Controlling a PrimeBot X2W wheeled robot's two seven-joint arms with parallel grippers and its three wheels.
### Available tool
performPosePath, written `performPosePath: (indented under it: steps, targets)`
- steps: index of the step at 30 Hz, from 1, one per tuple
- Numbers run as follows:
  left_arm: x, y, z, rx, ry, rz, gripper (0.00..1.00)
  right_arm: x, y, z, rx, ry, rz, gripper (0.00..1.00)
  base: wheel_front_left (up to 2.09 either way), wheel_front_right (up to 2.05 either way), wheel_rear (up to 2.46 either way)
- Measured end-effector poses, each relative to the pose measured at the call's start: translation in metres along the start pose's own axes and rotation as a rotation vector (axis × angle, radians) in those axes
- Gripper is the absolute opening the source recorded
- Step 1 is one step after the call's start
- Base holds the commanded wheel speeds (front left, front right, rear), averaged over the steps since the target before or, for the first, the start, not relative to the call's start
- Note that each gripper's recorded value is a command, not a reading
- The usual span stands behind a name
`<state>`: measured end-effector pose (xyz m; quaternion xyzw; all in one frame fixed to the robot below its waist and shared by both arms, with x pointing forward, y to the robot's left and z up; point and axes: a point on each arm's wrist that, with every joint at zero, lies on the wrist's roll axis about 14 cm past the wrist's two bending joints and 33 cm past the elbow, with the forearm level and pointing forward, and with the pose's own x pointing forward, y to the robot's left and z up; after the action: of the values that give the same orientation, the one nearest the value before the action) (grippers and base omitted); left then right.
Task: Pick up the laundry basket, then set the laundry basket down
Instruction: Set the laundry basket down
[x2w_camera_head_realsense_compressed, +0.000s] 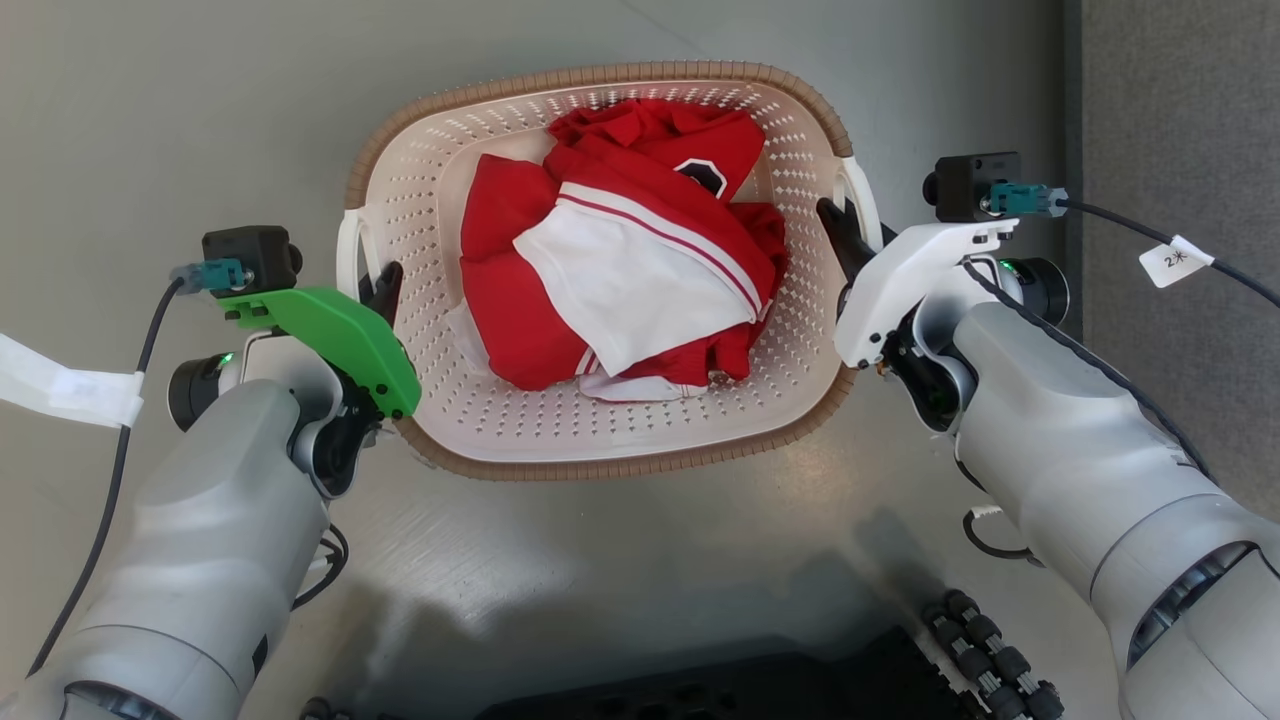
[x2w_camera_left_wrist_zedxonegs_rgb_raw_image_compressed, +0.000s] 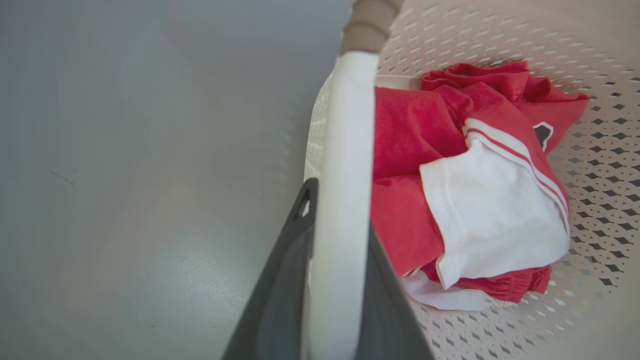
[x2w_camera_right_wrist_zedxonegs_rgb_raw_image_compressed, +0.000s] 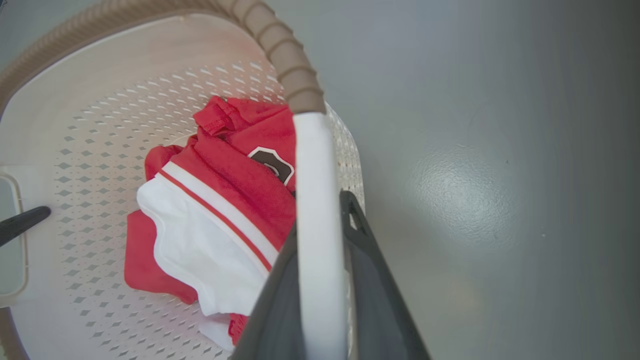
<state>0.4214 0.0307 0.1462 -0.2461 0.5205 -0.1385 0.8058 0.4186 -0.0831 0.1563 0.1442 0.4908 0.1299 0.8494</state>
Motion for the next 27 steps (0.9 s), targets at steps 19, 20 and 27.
performPosePath:
  steps: [19,20,27]
  targets:
    - [0.011,0.013,-0.001,0.011,0.002,0.010,0.00,0.017,-0.001,-0.007,-0.008,0.019,0.014,0.00,0.00,0.00,0.00]
    - [0.011,0.013,-0.001,0.012,0.002,0.010,0.00,0.017,-0.001,-0.007,-0.007,0.020,0.014,0.00,0.00,0.00,0.00]
    - [0.012,0.013,-0.003,0.017,0.008,0.008,0.00,0.018,-0.003,-0.010,0.002,0.020,0.008,0.00,0.00,0.00,0.00]
